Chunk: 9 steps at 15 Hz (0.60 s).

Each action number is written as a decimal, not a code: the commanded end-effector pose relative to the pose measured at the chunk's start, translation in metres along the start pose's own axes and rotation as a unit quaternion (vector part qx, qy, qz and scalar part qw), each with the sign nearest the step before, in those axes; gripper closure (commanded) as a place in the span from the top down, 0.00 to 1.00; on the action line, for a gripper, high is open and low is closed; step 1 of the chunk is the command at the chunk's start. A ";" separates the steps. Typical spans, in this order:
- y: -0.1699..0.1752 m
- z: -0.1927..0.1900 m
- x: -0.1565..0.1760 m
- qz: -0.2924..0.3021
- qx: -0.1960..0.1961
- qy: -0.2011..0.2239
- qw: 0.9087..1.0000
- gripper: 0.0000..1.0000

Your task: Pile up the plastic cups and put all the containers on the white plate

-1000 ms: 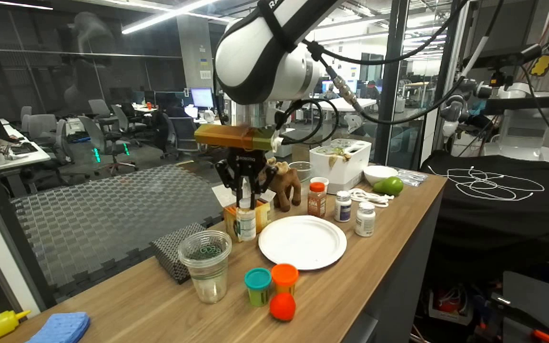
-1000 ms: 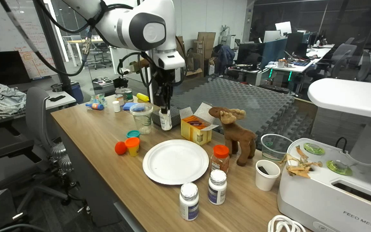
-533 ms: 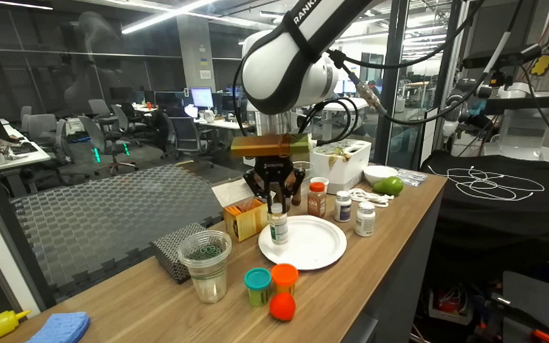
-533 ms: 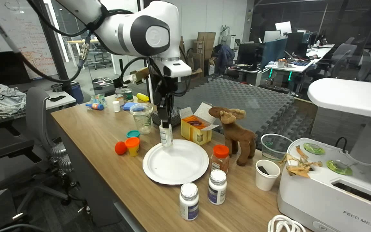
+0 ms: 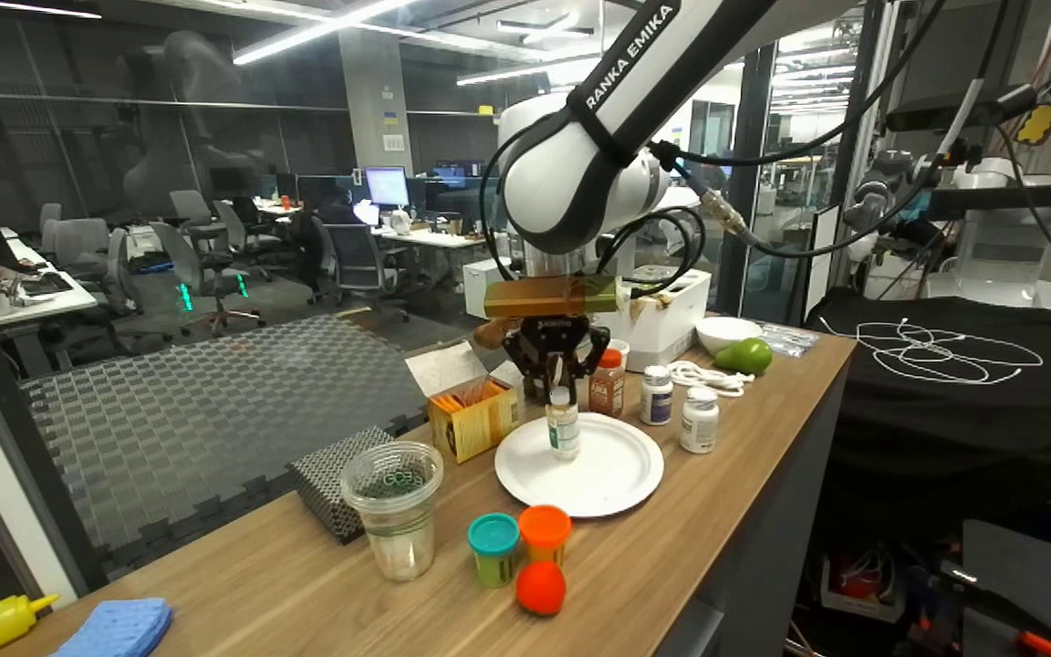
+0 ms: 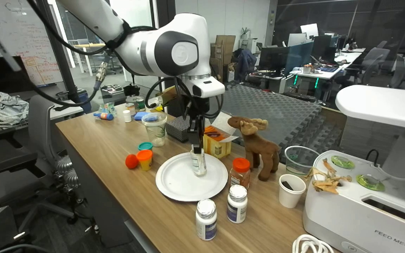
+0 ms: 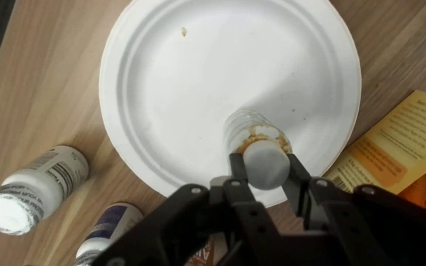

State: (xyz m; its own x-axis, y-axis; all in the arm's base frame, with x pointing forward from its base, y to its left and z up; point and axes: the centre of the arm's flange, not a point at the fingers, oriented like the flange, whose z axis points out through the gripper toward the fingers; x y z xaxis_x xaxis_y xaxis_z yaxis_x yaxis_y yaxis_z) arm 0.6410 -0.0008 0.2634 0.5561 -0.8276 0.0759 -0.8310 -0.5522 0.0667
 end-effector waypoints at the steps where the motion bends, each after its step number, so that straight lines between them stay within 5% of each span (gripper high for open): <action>1: 0.004 -0.006 0.016 0.022 0.018 0.017 0.999 0.15; 9: 0.004 0.000 0.033 0.077 0.064 -0.009 0.995 0.15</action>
State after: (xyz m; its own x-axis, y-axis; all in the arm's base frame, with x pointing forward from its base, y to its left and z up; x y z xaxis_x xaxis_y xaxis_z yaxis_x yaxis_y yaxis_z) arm 0.6474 -0.0295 0.2631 0.4655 -0.8819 0.0744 -0.8839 -0.4675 -0.0117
